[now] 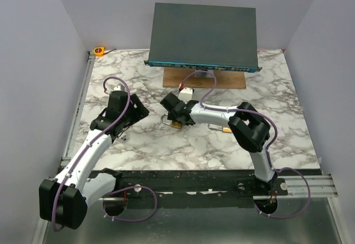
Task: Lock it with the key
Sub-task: Pick up the lock from the center of the board.
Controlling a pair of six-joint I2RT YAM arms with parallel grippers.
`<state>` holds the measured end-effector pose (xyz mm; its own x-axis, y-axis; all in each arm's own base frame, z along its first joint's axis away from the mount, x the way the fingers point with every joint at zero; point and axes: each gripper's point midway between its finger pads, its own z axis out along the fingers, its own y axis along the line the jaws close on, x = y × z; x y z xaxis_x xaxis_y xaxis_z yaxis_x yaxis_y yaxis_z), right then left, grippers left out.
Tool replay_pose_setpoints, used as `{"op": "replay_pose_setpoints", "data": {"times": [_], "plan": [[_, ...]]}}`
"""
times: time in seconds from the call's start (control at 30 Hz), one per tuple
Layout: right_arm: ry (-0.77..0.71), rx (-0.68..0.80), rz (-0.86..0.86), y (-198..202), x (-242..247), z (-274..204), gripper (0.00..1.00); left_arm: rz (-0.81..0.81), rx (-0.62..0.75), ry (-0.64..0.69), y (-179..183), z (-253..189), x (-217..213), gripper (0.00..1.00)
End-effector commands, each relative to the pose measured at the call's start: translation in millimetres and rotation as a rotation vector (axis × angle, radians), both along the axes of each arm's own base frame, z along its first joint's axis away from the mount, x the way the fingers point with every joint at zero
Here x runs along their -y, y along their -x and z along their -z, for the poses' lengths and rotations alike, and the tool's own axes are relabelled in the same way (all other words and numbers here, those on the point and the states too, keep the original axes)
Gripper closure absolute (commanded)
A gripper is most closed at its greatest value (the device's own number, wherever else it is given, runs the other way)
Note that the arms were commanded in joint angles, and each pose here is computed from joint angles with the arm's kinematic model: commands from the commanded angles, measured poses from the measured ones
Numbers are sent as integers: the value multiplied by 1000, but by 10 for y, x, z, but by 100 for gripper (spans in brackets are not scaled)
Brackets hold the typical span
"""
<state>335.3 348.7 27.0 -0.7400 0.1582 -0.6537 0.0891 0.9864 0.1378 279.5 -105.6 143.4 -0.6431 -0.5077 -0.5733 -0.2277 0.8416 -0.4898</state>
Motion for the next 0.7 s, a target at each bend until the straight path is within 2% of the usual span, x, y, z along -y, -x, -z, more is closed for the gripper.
{"op": "replay_pose_setpoints", "data": {"times": [0.0, 0.13, 0.23, 0.43, 0.47, 0.57, 0.63, 0.67], "plan": [[109, 19, 30, 55, 134, 52, 34, 43, -14, 37, 72, 39, 64, 27], [122, 24, 5, 144, 152, 23, 33, 44, -48, 78, 84, 139, 121, 27], [110, 16, -17, 179, 138, 17, 26, 43, -84, 134, 103, 233, 187, 27], [112, -13, -57, 189, 51, 110, 32, 40, -124, 162, 108, 342, 230, 27], [112, -18, -62, 194, 40, 128, 37, 39, -126, 164, 109, 350, 232, 27], [106, -20, -68, 202, 31, 129, 67, 51, -126, 177, 110, 358, 253, 28], [95, -13, -66, 202, 41, 66, 85, 75, -132, 187, 116, 362, 289, 29], [84, -7, -66, 205, 41, 18, 90, 87, -134, 193, 120, 359, 309, 31]]}}
